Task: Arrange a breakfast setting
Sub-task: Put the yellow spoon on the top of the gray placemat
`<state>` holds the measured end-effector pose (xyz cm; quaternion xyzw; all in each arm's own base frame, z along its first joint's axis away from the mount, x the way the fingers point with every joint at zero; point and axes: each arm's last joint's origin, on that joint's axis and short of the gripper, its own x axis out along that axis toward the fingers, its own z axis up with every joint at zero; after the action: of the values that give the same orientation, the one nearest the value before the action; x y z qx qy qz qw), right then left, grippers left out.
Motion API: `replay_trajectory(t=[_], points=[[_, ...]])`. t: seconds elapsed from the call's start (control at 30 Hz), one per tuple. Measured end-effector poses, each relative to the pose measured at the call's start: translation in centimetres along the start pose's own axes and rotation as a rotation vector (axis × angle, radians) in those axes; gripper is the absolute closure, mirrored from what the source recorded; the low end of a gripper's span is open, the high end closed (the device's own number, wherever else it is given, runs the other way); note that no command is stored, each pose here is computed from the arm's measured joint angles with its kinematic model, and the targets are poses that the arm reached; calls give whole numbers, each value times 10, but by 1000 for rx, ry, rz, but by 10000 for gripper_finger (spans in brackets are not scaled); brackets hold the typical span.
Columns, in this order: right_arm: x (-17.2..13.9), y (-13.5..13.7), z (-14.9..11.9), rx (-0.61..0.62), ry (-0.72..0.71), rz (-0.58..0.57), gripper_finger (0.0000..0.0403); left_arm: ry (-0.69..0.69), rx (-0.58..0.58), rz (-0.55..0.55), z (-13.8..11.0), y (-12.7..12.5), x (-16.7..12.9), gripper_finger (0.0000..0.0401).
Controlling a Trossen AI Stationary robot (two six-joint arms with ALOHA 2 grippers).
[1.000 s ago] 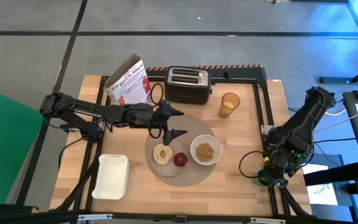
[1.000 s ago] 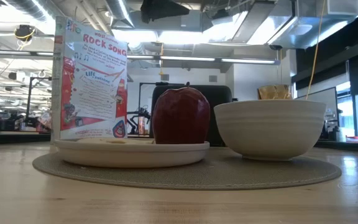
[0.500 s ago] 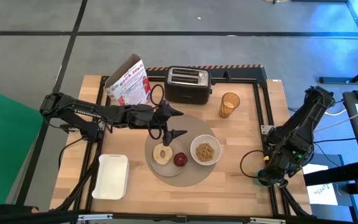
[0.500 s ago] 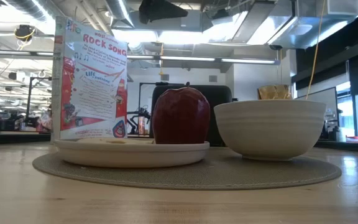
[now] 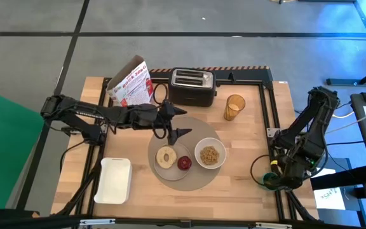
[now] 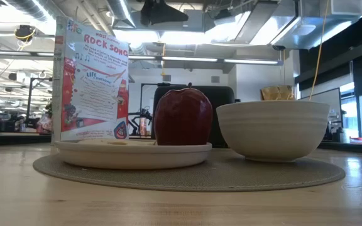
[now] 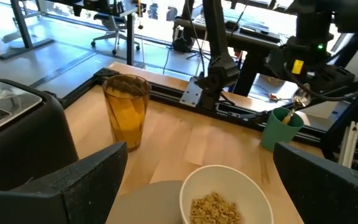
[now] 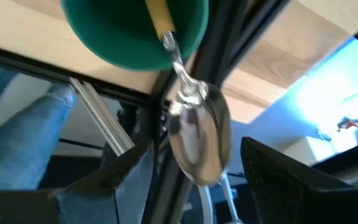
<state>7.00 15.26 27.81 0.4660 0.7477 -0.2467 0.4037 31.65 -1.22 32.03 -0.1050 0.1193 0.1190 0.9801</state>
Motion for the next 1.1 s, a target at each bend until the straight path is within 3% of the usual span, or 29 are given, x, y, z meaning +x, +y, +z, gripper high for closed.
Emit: replay_trajectory(t=[0.47,1.1], points=[[4,4,0,21,-11,-17,262,-2,-4,11,1,4,1,3],[7,6,-1,4,11,-46,267,-3,-4,16,1,5,1,3]])
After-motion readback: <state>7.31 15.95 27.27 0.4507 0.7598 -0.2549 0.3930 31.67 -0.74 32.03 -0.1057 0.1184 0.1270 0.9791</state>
